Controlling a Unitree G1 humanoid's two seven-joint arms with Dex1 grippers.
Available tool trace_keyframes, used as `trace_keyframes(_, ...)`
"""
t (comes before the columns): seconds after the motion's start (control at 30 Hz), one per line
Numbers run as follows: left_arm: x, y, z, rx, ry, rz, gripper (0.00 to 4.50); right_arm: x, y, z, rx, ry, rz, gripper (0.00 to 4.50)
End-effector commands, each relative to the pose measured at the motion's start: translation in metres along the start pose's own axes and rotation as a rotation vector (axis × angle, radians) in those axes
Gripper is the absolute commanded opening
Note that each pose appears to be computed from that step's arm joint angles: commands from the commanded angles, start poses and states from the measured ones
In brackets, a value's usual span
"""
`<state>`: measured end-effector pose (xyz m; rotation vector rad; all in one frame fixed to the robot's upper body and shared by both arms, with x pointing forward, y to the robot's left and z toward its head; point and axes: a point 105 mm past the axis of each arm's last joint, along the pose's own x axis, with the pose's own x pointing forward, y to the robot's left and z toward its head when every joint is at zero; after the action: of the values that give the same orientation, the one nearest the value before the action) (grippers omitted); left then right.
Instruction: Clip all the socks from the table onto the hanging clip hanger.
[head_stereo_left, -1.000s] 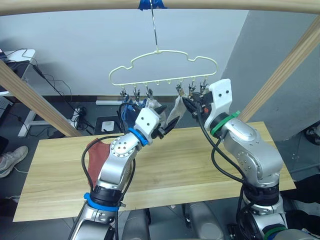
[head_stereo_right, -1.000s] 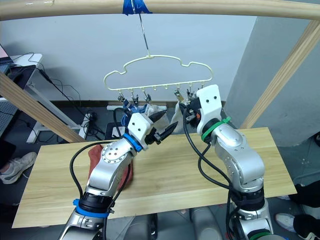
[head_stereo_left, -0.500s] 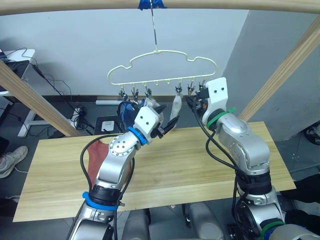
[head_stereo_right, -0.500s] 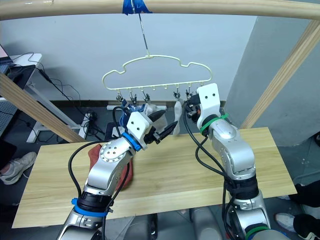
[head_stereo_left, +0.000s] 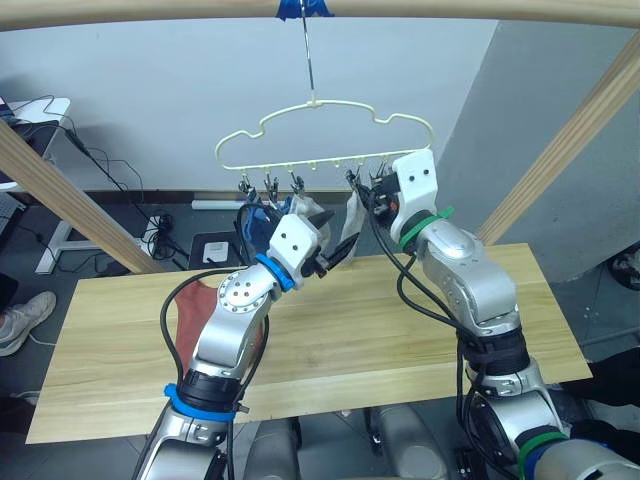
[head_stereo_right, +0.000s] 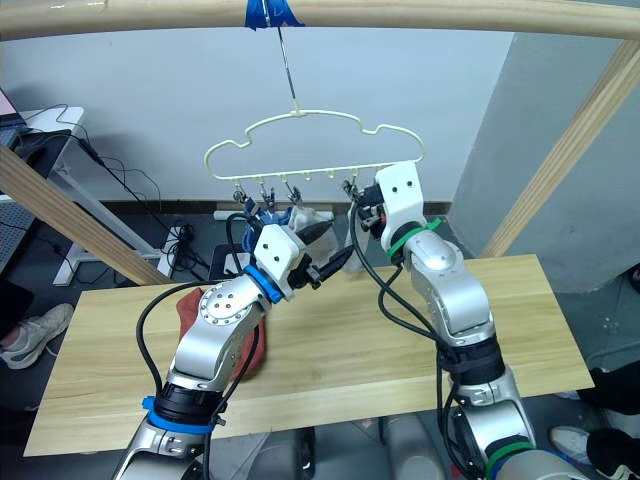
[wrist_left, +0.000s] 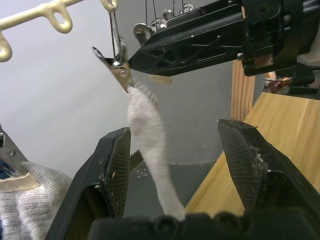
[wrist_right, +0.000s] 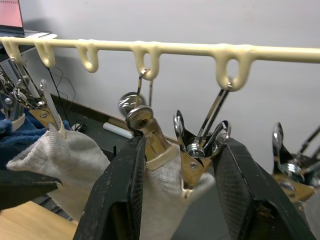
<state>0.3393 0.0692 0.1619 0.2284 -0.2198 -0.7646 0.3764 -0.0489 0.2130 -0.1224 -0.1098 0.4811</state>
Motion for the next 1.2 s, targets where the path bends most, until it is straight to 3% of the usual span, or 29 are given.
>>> trace_keyframes(0.03, -0.002, -0.003, 0.011, 0.024, -0.037, -0.006, 3.04, 0.001, 0.003, 0.019, -0.028, -0.073, 0.011, 2.04)
trace_keyframes(0.37, -0.003, -0.003, 0.008, 0.025, -0.025, -0.006, 3.04, 0.005, 0.000, 0.019, -0.018, -0.086, -0.010, 2.04)
trace_keyframes(0.47, -0.004, -0.003, 0.007, 0.025, -0.022, -0.006, 3.04, 0.005, -0.002, 0.019, -0.014, -0.088, -0.016, 1.44)
trace_keyframes(0.6, -0.007, -0.003, 0.003, 0.029, -0.010, 0.000, 3.04, 0.005, -0.004, 0.019, -0.013, -0.091, -0.022, 0.26)
trace_keyframes(0.9, -0.028, 0.000, -0.012, 0.060, 0.055, 0.067, 3.04, 0.005, -0.006, 0.020, 0.002, -0.098, -0.028, 0.23)
trace_keyframes(1.17, -0.029, 0.001, -0.014, 0.060, 0.059, 0.077, 3.04, 0.006, -0.006, 0.015, 0.012, -0.082, -0.028, 0.23)
trace_keyframes(1.2, -0.028, 0.001, -0.013, 0.059, 0.057, 0.077, 3.04, 0.006, -0.006, 0.015, 0.012, -0.078, -0.031, 0.58)
